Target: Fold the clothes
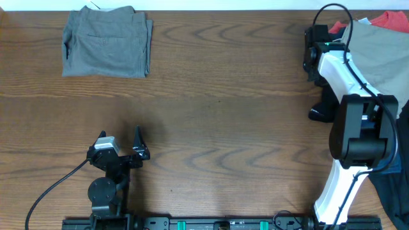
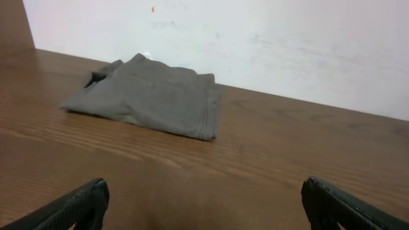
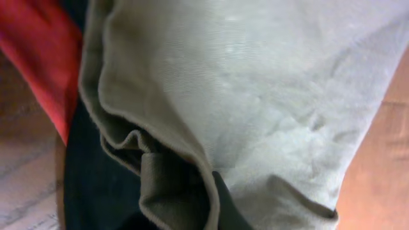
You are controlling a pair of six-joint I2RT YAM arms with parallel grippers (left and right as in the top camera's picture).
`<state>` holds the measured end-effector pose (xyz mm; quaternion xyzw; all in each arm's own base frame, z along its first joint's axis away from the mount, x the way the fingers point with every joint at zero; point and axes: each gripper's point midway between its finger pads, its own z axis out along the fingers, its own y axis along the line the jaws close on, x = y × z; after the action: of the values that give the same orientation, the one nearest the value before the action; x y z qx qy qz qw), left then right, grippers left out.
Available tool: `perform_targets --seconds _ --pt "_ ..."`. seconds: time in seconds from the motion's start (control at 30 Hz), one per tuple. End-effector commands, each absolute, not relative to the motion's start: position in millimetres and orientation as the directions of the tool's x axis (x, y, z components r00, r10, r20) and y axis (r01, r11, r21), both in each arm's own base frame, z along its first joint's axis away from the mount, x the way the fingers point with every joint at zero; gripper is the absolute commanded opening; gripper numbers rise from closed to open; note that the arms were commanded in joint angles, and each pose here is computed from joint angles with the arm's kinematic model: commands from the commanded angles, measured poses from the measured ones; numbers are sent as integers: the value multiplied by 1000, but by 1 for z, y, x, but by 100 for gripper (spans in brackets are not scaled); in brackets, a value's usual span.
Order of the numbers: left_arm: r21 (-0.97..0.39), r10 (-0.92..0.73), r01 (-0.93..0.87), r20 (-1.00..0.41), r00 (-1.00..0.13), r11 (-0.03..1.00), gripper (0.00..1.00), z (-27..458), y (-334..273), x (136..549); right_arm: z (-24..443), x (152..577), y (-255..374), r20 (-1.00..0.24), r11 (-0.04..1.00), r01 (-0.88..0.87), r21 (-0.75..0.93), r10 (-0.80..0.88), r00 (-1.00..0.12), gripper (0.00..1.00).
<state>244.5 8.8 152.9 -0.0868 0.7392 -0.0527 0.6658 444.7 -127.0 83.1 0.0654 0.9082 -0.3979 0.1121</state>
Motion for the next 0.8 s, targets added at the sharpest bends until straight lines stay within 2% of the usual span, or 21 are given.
perform_targets --seconds 0.0,0.3,0.53,0.77 --pt "-176 -186 -78 -973 -139 981 98 137 11 244 156 452 -132 -510 635 459 -621 116 -852 1" --pt "-176 -186 -78 -973 -139 981 98 137 11 244 314 422 -140 -831 617 704 -351 142 -538 2" --pt "-176 -186 -78 -973 -139 981 98 137 11 244 411 384 -140 -949 622 761 -183 91 -303 2" --pt "-176 -186 -78 -973 -139 981 98 137 11 244 501 323 -159 -998 444 894 -59 -8 -62 1"
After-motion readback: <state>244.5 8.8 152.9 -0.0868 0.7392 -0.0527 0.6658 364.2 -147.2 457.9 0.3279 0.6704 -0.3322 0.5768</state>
